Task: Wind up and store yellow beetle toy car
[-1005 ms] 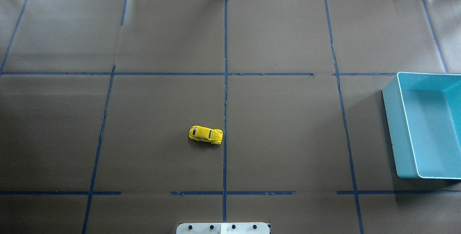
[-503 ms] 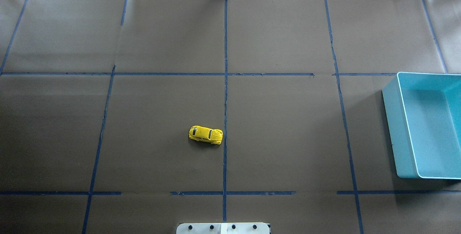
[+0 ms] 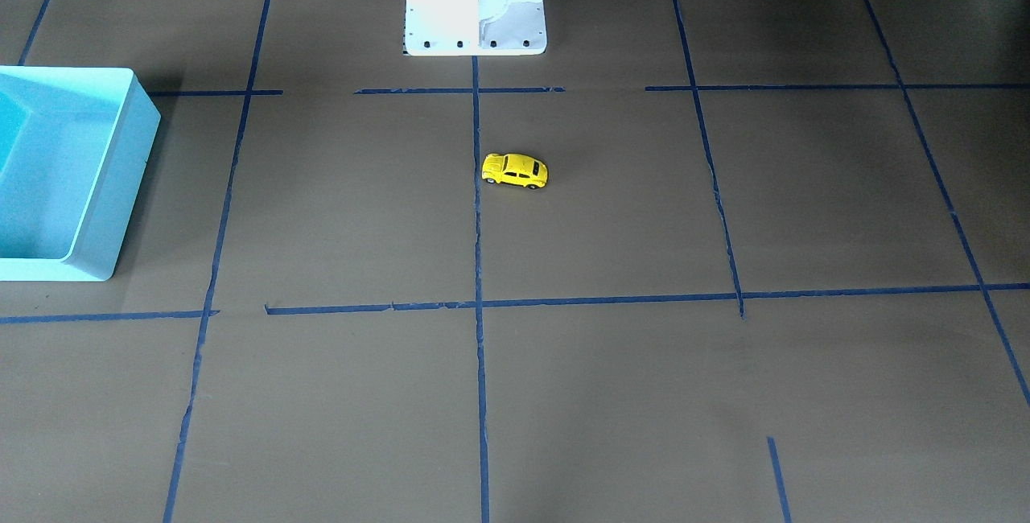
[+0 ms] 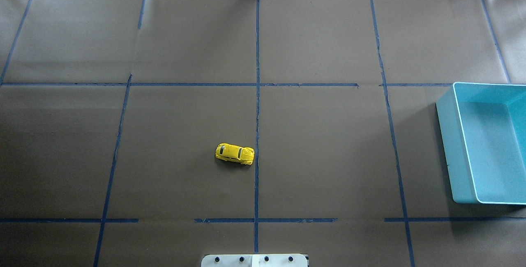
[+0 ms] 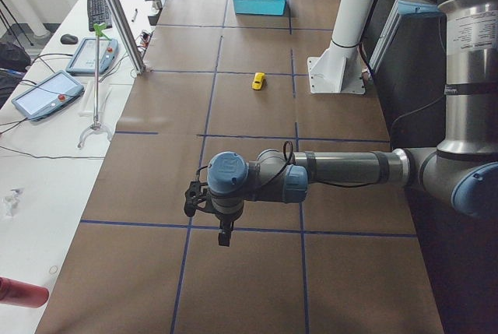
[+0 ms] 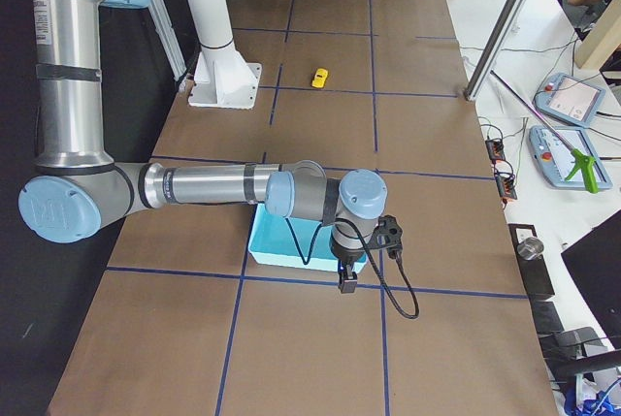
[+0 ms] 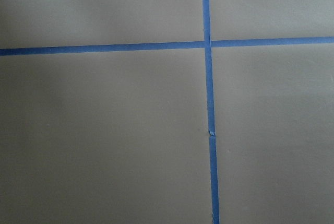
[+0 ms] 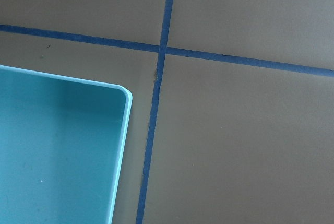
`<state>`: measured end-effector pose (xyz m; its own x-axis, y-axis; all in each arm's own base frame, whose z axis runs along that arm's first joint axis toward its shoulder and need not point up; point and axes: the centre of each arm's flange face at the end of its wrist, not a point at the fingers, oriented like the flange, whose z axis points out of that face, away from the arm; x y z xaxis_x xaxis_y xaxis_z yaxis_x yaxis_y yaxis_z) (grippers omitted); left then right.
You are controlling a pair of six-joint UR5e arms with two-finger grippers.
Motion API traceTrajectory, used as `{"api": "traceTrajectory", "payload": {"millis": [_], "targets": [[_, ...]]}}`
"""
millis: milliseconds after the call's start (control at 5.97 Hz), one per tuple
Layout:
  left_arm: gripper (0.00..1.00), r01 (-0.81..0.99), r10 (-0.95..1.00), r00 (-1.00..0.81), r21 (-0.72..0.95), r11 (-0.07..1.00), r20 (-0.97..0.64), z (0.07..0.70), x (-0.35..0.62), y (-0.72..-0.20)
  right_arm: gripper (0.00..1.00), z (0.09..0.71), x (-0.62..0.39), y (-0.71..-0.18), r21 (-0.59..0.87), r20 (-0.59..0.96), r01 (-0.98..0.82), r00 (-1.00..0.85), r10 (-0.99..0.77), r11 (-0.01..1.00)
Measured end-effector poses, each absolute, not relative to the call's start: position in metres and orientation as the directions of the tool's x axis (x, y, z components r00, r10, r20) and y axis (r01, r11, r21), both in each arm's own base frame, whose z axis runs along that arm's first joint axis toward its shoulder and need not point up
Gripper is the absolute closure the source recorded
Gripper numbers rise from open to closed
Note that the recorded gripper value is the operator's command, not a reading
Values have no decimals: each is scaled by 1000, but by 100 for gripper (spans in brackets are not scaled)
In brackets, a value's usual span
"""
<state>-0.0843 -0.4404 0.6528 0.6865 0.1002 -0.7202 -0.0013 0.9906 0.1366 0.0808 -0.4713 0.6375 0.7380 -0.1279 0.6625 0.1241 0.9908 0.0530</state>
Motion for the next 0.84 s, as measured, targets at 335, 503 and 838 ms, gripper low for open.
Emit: {"api": "traceTrajectory", "payload": {"millis": [335,503,838], "targets": [[0,-69,234,678,257,964,-696,634,-52,-459,0,637,80,-472,56,663,125,737,-130,991],[0,-108,307,670,321,941,-676,614,-32,-477,0,636,80,-472,57,663,125,737,-131,991],[0,-192,438,633,419,888,-639,567,19,-516,0,634,80,-473,60,666,124,734,-132,990]]}}
